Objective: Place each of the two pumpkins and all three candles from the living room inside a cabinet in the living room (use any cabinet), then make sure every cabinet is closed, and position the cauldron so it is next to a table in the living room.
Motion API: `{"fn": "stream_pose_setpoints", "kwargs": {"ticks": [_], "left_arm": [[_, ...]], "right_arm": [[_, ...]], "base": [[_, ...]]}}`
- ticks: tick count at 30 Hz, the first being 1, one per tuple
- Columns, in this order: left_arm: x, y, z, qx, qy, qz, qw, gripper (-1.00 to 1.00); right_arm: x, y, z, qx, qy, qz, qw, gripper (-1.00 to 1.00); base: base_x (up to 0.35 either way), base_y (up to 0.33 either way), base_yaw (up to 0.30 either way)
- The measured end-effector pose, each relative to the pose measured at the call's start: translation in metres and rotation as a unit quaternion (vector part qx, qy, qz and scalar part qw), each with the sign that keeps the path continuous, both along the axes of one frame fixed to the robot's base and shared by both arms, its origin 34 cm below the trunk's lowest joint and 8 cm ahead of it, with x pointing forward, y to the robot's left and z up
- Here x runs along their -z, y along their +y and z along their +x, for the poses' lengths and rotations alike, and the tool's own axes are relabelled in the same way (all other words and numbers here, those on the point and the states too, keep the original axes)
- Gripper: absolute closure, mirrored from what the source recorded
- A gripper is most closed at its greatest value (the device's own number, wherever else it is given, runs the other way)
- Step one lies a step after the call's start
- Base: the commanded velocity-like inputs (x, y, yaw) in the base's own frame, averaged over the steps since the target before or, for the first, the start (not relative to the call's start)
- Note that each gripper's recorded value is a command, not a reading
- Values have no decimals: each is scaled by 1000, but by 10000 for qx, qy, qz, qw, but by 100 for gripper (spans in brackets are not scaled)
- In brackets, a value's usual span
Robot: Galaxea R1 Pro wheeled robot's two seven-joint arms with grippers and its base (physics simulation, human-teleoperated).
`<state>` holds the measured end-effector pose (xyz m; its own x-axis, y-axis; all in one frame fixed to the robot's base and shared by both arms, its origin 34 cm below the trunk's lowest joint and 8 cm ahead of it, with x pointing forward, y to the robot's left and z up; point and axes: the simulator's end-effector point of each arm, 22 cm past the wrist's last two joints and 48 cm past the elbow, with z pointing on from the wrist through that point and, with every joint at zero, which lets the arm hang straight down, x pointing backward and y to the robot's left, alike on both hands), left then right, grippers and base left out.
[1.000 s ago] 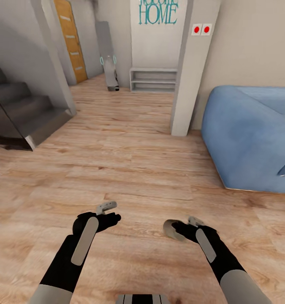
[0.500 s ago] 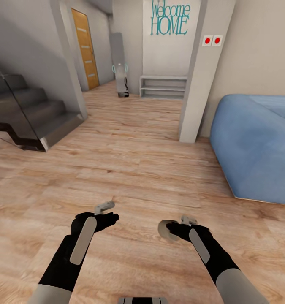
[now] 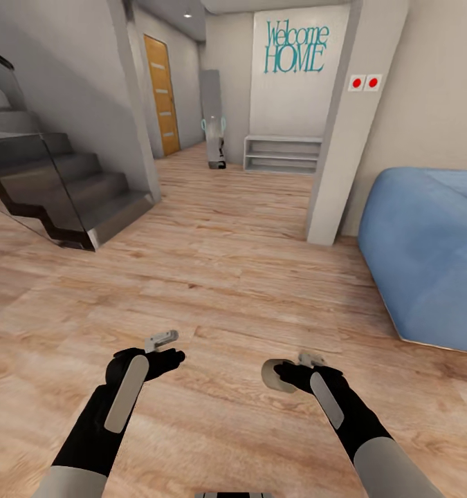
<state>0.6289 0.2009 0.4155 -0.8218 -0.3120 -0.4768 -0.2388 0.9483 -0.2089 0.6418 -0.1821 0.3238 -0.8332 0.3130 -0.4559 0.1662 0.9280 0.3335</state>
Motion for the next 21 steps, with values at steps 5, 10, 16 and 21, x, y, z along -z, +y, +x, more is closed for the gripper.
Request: {"fn": "stream_pose_setpoints", "kwargs": {"ticks": [5,10,16,21], "left_arm": [[-7,5,2,-15,-51,34,10000,-100],[-14,9,4,-22,-15,74,10000,-100],[-22,20,7,-46,31,185,9998,-100],[-29,34,9,-73,67,287,9995,-100]], "right_arm": [[-8,0,2,1,-50,-4,10000,100],[-15,1,4,-4,-10,8,10000,100],[-24,1,6,-2,32,4,10000,100],[-31,1,8,-1,64,7,10000,100]], "base": [[0,0,150],[0,0,150],[0,0,150],[0,0,150]]}}
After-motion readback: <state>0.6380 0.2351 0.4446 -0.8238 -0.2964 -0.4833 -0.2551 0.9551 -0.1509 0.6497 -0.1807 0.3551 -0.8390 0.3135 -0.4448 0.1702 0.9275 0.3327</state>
